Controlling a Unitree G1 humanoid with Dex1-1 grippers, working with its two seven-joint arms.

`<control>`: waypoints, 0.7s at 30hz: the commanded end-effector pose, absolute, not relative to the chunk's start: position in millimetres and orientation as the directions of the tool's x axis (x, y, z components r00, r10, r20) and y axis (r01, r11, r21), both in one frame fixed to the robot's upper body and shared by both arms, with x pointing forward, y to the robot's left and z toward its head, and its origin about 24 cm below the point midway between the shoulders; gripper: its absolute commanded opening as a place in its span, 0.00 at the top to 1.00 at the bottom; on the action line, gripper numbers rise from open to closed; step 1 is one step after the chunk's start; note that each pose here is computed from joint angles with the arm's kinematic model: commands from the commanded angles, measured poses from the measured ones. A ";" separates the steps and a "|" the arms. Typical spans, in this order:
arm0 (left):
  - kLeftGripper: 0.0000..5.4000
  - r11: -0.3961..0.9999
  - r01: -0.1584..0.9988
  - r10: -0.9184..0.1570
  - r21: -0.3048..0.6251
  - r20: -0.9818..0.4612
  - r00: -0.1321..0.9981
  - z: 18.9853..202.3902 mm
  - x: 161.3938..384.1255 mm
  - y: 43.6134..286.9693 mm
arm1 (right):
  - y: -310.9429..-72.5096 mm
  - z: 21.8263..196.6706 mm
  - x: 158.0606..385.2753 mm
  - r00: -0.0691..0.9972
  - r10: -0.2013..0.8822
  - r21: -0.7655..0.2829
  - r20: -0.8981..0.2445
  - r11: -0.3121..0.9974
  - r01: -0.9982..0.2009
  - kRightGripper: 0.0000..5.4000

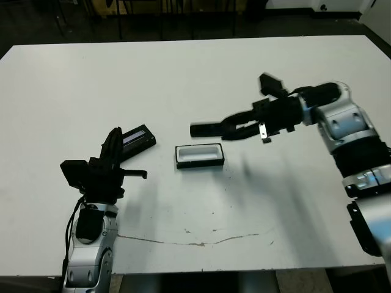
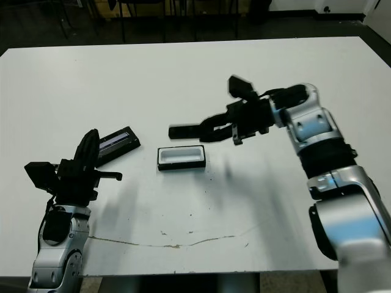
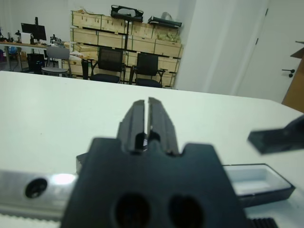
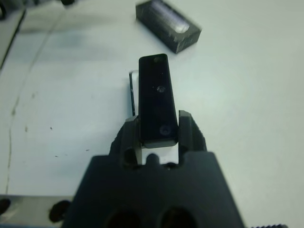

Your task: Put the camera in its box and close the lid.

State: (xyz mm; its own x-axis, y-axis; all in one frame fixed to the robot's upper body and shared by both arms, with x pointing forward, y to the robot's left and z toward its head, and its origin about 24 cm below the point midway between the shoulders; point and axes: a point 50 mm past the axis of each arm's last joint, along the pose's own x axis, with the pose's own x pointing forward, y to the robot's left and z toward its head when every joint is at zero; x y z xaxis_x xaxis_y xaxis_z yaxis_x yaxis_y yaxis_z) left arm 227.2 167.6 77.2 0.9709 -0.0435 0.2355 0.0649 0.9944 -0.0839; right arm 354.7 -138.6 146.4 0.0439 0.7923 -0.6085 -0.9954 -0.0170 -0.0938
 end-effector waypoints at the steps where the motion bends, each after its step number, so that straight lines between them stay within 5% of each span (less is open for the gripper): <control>1: 1.00 0.996 0.056 -0.040 -0.072 0.208 0.977 73.7 226.9 170.2 | -131.0 142.0 357.4 0.011 0.776 -0.084 -0.631 -0.054 -0.995 0.90; 21: 1.00 0.996 0.059 -0.044 -0.072 0.201 0.979 70.8 224.3 169.1 | -117.8 128.4 359.2 -0.017 0.741 -0.074 -0.671 -0.090 -0.993 0.90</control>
State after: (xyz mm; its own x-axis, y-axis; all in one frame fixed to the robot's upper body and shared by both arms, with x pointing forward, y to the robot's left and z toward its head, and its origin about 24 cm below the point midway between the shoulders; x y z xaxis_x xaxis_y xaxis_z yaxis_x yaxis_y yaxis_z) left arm 226.7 166.7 76.4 0.9716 -0.0466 0.2318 0.0671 0.9944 -0.0817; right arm 359.5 -118.3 132.1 -0.0168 0.7486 -0.6628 -0.9919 -0.0960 -0.0834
